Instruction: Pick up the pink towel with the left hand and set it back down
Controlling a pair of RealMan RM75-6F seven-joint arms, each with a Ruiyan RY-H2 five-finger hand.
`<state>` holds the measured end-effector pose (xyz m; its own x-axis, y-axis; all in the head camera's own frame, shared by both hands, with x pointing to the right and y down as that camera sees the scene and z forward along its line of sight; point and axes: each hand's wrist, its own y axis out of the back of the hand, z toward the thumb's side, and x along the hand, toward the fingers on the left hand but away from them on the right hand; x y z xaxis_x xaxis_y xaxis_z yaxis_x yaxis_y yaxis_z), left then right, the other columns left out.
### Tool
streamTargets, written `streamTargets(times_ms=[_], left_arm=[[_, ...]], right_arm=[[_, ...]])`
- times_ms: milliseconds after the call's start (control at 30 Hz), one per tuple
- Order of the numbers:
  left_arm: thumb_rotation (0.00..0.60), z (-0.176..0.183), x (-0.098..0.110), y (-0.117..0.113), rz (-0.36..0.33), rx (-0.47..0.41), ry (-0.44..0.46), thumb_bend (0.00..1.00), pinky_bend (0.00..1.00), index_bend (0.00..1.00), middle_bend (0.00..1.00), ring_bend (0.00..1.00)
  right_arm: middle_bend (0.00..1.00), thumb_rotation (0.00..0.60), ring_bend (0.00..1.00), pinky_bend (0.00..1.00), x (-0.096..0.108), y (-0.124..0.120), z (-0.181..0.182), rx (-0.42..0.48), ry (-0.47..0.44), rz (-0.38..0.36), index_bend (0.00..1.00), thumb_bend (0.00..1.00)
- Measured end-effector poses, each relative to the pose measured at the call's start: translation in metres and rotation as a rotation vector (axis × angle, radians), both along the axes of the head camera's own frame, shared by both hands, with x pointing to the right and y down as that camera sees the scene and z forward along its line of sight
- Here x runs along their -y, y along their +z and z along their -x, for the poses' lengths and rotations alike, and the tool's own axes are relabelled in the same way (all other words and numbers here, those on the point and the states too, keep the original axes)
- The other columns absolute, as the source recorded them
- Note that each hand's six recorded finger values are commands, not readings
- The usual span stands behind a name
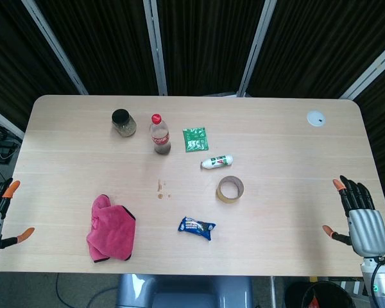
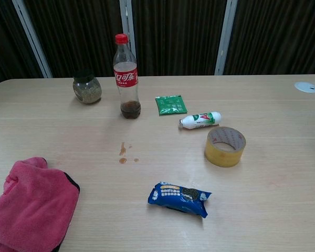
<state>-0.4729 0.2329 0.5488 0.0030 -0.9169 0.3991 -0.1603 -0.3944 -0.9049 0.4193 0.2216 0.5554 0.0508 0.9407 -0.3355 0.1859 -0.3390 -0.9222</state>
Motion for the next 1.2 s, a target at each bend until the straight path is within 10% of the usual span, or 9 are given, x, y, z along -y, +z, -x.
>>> streamTargets(times_ms=[700, 1200], left_arm=[[0.6, -0.008, 0.0, 0.009, 0.041, -0.002, 0.027, 0.0, 0.0, 0.0, 0.0, 0.0], [0.6, -0.033, -0.021, 0.043, 0.327, 0.034, 0.124, 0.0, 0.0, 0.02, 0.0, 0.0]], right_arm=[[0.0, 0.6, 0.0, 0.0, -0.003, -0.003, -0.007, -0.016, 0.007, 0.02, 0.0, 0.02], [0.0, 0.6, 0.0, 0.0, -0.004, -0.001, -0.006, -0.002, 0.002, 0.041, 0.0, 0.02]])
